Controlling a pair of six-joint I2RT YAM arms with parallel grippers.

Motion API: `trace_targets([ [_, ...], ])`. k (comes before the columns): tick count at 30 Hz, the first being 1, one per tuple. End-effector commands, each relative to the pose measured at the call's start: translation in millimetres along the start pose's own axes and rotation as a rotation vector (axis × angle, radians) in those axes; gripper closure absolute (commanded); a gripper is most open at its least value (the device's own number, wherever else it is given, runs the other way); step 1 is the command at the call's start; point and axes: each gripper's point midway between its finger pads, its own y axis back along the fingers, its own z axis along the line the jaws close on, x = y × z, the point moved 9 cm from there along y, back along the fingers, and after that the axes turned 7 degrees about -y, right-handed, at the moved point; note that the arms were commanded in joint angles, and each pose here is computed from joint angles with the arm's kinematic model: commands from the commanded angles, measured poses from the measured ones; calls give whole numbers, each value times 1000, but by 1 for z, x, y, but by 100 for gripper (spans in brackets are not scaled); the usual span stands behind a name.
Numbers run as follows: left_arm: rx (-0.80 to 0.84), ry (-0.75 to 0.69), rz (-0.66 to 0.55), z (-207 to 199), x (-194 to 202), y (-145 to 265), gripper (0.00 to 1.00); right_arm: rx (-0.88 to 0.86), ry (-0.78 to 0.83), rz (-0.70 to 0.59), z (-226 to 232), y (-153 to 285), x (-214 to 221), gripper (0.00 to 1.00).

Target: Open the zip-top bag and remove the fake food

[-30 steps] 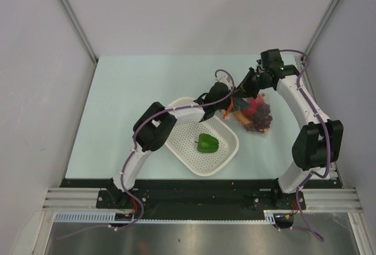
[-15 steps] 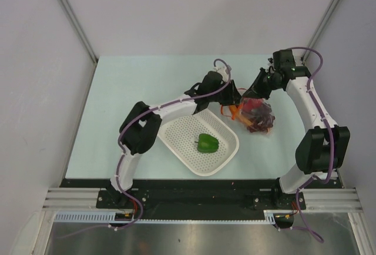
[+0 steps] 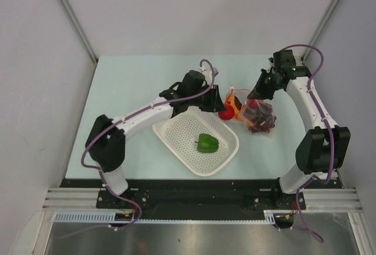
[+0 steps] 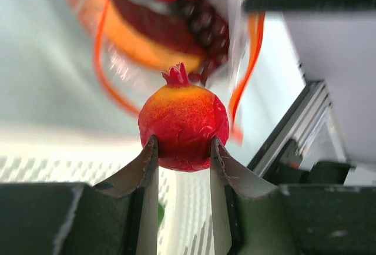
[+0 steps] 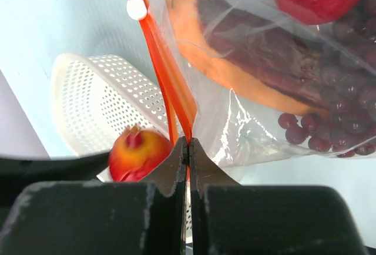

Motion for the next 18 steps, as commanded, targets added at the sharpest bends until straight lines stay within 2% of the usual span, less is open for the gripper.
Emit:
trace_targets([
  [1,-84,-40,-5,-1,16,59,100,-13,56,-79,8,19,-11,100],
  [2,-121,-13,40,9,35,61,100,-20,59,-79,10,19,-12,100],
  [7,-292,72,45,26,67,94,100,-23,77,-55,15,13,-8,100],
  [9,-337,84,72,36,78,96,96,-23,84,-51,17,12,-6,100],
  [15,-454,173,102,64,89,85,94,-27,119,-38,24,10,2,100],
  [18,-482,204,124,69,89,77,67,-32,124,-31,26,11,2,100],
])
